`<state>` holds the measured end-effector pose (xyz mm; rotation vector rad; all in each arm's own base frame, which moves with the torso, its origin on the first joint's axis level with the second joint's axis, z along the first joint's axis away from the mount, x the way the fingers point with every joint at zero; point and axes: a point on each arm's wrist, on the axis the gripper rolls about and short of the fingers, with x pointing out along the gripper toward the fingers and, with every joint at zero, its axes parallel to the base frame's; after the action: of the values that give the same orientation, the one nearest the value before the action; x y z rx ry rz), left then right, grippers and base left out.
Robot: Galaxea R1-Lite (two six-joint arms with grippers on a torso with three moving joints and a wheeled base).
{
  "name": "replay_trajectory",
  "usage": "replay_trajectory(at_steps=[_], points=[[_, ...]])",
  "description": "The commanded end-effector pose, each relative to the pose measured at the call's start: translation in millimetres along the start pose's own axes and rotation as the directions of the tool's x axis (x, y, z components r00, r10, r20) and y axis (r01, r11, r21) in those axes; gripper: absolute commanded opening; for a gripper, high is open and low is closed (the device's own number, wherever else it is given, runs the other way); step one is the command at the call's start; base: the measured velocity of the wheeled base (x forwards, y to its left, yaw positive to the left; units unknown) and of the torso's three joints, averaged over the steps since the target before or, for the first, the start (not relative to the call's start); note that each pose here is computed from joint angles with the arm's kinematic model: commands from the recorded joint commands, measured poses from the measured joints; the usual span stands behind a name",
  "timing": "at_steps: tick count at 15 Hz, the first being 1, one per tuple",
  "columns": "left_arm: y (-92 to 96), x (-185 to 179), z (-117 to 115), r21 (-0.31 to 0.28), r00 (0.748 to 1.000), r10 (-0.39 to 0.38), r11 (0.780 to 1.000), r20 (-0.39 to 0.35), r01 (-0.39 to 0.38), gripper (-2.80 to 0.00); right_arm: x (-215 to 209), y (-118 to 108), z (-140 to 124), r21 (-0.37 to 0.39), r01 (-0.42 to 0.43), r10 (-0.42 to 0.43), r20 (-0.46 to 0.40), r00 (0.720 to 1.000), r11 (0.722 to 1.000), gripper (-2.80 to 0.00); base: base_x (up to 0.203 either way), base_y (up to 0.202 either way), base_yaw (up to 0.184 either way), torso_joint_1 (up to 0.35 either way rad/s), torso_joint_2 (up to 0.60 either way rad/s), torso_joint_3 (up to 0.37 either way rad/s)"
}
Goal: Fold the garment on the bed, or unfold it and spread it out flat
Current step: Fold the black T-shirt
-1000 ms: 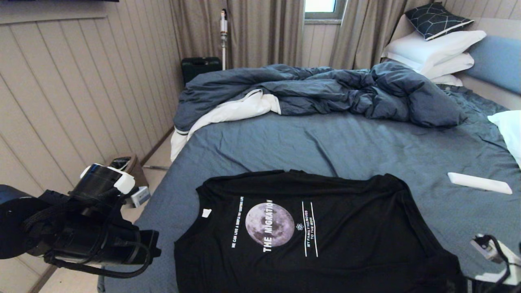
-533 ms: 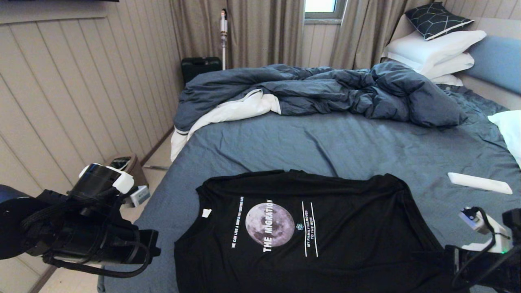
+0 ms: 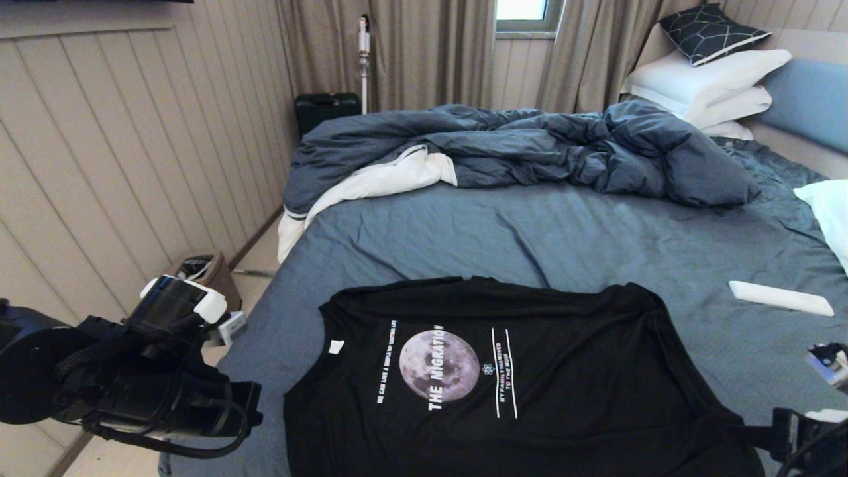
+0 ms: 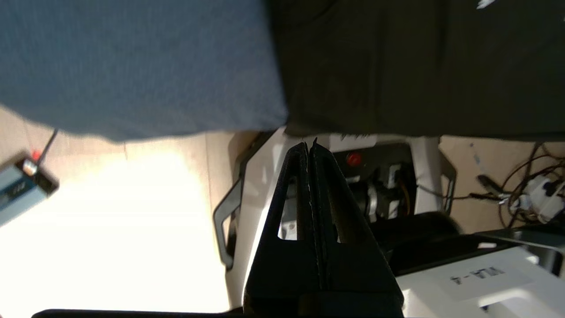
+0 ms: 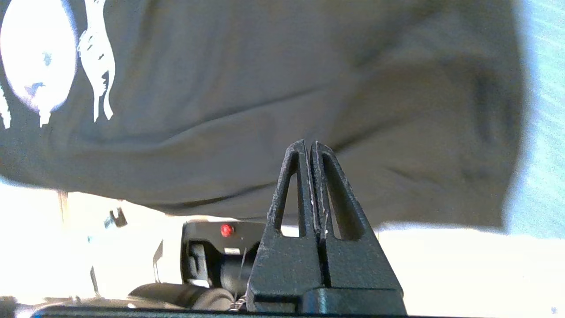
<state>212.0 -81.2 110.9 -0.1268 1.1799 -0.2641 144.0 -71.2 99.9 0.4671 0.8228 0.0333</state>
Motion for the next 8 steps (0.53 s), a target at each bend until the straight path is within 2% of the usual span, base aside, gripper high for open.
replay_trajectory(at_steps=[1, 4, 6, 8], points=[[1.9, 4, -4, -0.01, 1.0, 0.01, 1.0, -0.024, -0.01, -2.8, -14, -3, 2, 0.036, 0.044, -0.045, 0.034, 0.998, 0.998, -2.8, 0.0, 0.0, 0.0, 0.0, 0.0, 0.0], [24.2, 11, -28, -0.097, 0.993, 0.047, 0.994, -0.104, -0.057, -2.8, -39, -13, 10, 0.159, 0.18, -0.186, 0.028, 0.982, 0.971, -2.8, 0.0, 0.0, 0.0, 0.0, 0.0, 0.0], [30.6, 19, -42, -0.11, 0.989, 0.054, 0.991, -0.14, -0.069, -2.8, -50, -12, 18, 0.178, 0.278, -0.284, 0.007, 0.959, 0.944, -2.8, 0.0, 0.0, 0.0, 0.0, 0.0, 0.0], [31.5, 32, -54, -0.093, 0.987, 0.05, 0.994, -0.15, -0.065, -2.8, -53, -10, 24, 0.173, 0.366, -0.368, -0.024, 0.93, 0.914, -2.8, 0.0, 0.0, 0.0, 0.0, 0.0, 0.0]])
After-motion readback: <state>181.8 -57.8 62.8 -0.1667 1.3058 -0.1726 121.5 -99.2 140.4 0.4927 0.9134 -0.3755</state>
